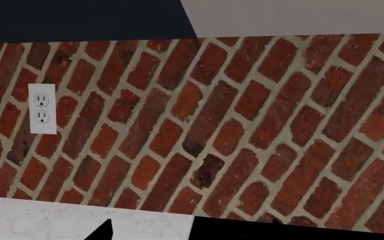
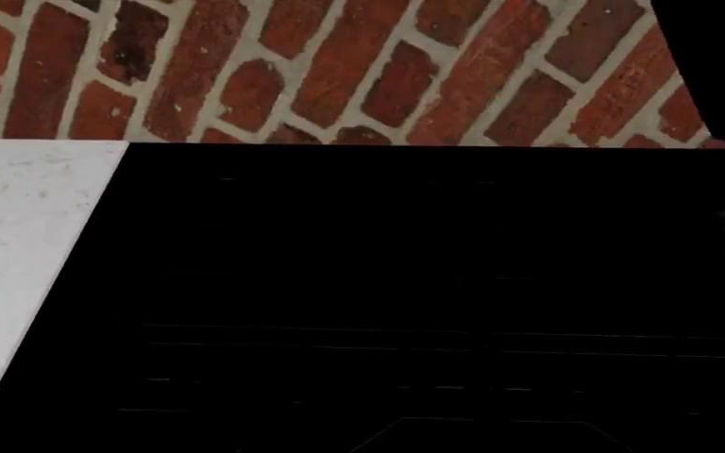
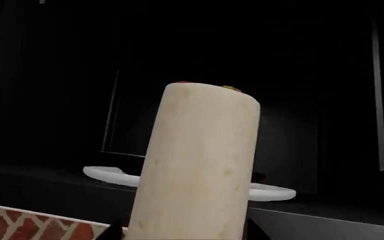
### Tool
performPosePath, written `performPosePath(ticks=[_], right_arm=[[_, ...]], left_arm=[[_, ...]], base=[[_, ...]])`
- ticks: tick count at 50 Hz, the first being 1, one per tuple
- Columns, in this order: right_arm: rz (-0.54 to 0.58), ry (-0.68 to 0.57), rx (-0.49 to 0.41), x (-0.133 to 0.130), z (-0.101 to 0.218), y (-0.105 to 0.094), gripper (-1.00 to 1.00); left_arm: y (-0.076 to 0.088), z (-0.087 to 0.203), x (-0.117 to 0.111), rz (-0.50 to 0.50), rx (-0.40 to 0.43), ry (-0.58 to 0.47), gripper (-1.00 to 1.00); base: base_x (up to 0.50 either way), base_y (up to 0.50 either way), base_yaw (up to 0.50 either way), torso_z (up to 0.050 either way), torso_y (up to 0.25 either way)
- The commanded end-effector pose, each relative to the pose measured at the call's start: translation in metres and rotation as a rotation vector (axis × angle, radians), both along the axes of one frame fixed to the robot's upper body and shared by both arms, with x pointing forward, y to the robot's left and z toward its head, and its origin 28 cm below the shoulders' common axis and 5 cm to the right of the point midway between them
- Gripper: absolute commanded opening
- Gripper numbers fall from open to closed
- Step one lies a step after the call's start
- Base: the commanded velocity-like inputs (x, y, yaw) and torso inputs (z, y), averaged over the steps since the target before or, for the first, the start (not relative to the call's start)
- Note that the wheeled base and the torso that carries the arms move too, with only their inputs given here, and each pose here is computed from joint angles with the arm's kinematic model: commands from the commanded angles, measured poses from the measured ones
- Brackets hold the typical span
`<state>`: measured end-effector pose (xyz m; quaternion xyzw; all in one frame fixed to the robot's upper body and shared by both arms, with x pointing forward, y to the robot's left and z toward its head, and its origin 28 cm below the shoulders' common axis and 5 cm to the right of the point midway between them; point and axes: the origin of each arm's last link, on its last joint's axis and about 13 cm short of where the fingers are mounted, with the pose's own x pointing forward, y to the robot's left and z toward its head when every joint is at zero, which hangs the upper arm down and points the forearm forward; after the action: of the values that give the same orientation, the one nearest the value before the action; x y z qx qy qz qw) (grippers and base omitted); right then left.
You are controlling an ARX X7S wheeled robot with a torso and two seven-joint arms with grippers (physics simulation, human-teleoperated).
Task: Pick the burrito from the counter and place it in the microwave.
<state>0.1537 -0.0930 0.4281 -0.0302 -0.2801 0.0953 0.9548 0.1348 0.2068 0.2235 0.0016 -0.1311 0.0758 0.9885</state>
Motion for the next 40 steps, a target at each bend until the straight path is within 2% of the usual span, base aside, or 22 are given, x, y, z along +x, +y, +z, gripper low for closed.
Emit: performPosePath(ticks=[1, 18, 40], right_arm=[[0.024, -0.049, -0.014, 0.007, 0.026, 0.002, -1.0], [0.001, -0.096, -0.033, 0.018, 0.054, 0.004, -1.0], [0.032, -0.048, -0.028, 0.046, 0.105, 0.008, -1.0]], left_arm=[[0.0, 0.001, 0.001, 0.003, 0.006, -0.001, 1.0], [0.0, 0.0, 0.001, 0.002, 0.004, 0.002, 1.0], [0.0, 0.0, 0.001, 0.004, 0.017, -0.002, 1.0]], base=[[0.0, 0.0, 0.0, 0.0, 0.0], [0.0, 0.0, 0.0, 0.0, 0.001], [0.0, 0.0, 0.0, 0.0, 0.0]])
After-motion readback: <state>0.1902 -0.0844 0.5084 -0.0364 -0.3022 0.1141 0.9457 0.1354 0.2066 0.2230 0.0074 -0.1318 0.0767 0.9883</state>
